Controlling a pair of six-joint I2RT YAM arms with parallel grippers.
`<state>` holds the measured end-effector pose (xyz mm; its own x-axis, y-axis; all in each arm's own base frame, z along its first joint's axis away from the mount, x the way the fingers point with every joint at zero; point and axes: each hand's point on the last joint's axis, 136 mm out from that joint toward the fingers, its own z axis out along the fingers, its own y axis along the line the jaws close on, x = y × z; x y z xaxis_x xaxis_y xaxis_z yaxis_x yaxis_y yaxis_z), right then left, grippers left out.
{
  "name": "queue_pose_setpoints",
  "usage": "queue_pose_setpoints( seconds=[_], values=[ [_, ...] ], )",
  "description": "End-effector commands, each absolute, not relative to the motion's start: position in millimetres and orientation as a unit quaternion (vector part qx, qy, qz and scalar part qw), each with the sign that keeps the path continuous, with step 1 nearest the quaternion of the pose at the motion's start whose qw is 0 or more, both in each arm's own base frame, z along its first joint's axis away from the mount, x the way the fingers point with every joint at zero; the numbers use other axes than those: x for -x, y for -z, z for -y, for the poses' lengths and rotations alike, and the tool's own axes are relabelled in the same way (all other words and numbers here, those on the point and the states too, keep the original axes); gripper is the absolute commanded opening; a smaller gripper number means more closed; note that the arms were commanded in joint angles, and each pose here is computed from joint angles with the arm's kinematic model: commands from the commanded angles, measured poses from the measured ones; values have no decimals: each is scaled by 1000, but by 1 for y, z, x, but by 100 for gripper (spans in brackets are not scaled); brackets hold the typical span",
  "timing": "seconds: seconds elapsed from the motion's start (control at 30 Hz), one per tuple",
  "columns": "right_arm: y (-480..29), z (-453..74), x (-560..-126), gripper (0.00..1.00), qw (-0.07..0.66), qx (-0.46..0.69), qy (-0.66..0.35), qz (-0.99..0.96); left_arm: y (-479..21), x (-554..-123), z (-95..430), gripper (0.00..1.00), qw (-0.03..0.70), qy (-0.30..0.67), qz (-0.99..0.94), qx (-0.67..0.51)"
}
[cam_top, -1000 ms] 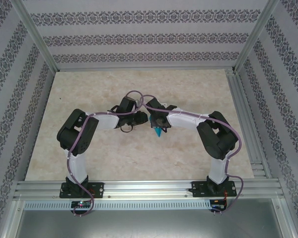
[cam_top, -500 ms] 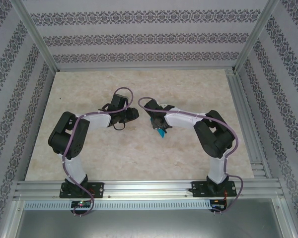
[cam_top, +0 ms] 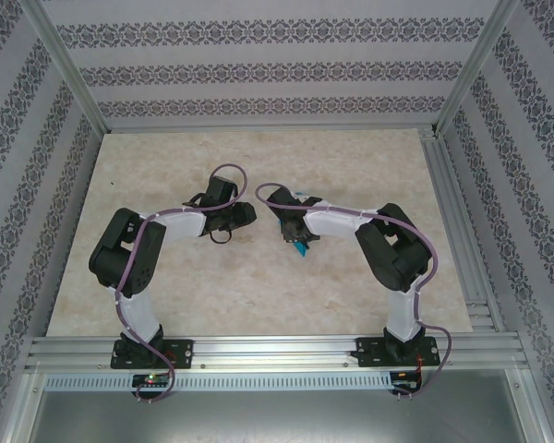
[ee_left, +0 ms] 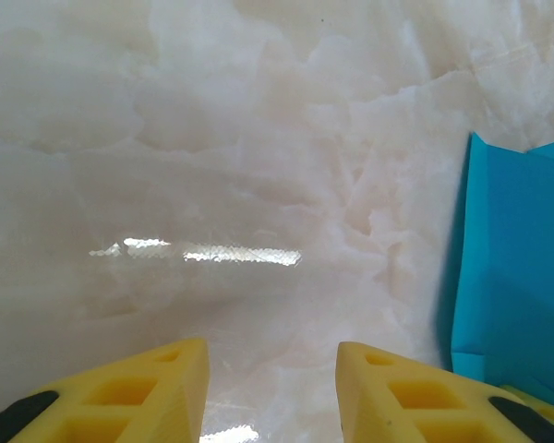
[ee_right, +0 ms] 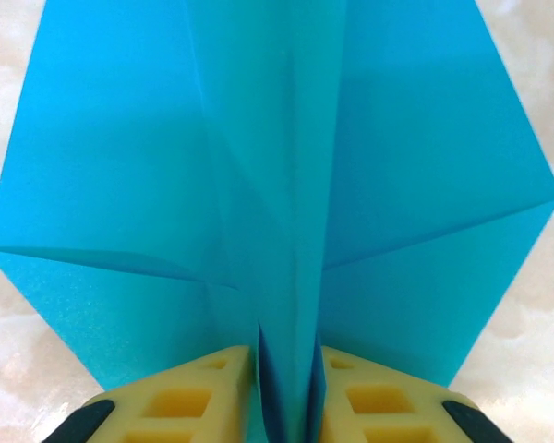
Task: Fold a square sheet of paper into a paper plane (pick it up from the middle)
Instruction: Pick up the paper plane from the center of the table, then place the paper plane at the center of the table.
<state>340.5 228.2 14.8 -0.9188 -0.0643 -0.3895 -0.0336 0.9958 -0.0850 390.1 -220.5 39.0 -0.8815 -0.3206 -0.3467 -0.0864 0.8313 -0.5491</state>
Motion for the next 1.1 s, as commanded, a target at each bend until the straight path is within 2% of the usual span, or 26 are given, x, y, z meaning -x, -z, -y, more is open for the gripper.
queue_pose_setpoints(
  seconds=[0.0,0.2,0.43,0.53,0.63,0.87,1.07],
  values=[
    [-21,-241,-343,26,210,33,19,-977,-51,-391,217,42,231,264,-930,106],
    [-18,-243,-343,27,206,33,7,-978,-51,-391,216,42,230,263,-931,106],
    [-20,-238,-344,13,212,33,21,-977,-51,-391,212,43,232,251,-934,108],
    [-29,-237,-350,10,226,37,26,-973,-52,-391,207,47,235,238,-936,113],
    [-41,-240,-362,9,244,41,23,-969,-54,-391,195,54,242,214,-938,123],
    [-61,-256,-408,8,281,40,0,-959,-64,-384,150,80,268,157,-936,167],
    [-63,-267,-446,9,300,31,-5,-953,-70,-376,123,91,282,130,-932,187]
  ],
)
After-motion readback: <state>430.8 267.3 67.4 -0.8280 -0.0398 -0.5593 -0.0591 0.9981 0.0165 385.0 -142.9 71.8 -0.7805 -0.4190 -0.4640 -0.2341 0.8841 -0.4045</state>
